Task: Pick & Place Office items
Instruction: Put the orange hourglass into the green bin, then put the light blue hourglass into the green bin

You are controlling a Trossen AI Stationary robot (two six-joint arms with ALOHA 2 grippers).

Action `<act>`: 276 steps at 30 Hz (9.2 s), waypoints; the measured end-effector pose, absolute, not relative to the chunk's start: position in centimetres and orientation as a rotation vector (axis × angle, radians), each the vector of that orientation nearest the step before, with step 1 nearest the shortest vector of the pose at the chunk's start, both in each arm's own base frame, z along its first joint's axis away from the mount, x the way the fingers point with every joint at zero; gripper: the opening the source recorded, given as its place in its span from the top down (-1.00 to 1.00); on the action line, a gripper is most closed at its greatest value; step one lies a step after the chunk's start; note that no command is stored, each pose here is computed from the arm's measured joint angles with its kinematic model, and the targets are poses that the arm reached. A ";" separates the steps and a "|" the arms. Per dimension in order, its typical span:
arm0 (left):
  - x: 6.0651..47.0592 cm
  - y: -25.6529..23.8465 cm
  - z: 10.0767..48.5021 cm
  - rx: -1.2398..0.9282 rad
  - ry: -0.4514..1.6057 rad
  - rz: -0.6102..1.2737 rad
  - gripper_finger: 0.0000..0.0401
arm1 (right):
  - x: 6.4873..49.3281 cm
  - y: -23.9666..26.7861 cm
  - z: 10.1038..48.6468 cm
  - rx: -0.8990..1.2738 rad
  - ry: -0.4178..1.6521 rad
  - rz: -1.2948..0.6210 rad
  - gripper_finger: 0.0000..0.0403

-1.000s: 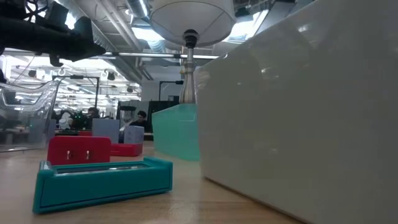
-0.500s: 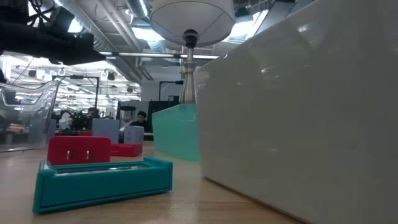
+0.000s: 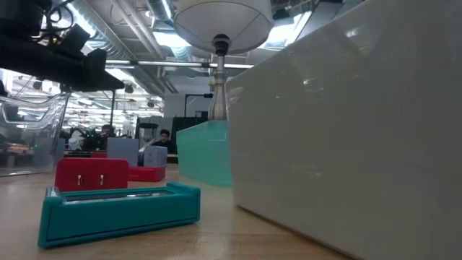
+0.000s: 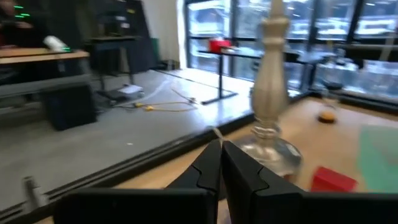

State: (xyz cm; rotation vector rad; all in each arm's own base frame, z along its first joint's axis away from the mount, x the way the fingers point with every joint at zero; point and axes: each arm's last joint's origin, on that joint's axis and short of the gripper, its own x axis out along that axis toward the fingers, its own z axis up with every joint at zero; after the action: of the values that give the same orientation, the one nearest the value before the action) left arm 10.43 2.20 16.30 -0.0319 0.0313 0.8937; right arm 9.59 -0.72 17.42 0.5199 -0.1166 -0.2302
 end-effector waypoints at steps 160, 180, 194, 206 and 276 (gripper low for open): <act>10.6 2.1 16.3 -0.033 0.037 0.827 0.95 | 26.3 -7.5 28.8 0.383 0.588 -0.504 -0.06; 10.6 2.1 16.3 -0.033 0.037 0.827 0.94 | 30.6 -1.8 22.0 0.330 0.843 -0.508 -0.06; 10.6 2.1 16.3 -0.033 0.037 0.827 0.95 | 31.2 -2.8 20.2 0.329 0.904 -0.547 -0.07; 10.6 2.1 16.3 -0.033 0.037 0.827 0.95 | 31.7 -2.8 18.7 0.322 0.944 -0.556 -0.07; 10.6 2.1 16.3 -0.033 0.037 0.831 0.96 | 25.5 -4.9 24.0 0.462 1.319 -0.755 -0.78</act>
State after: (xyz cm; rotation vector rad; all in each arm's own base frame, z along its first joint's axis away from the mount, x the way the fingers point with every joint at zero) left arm 10.57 2.08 16.28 -0.0332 0.0370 0.8307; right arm 25.48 -4.94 23.96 0.4624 1.3192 -0.7550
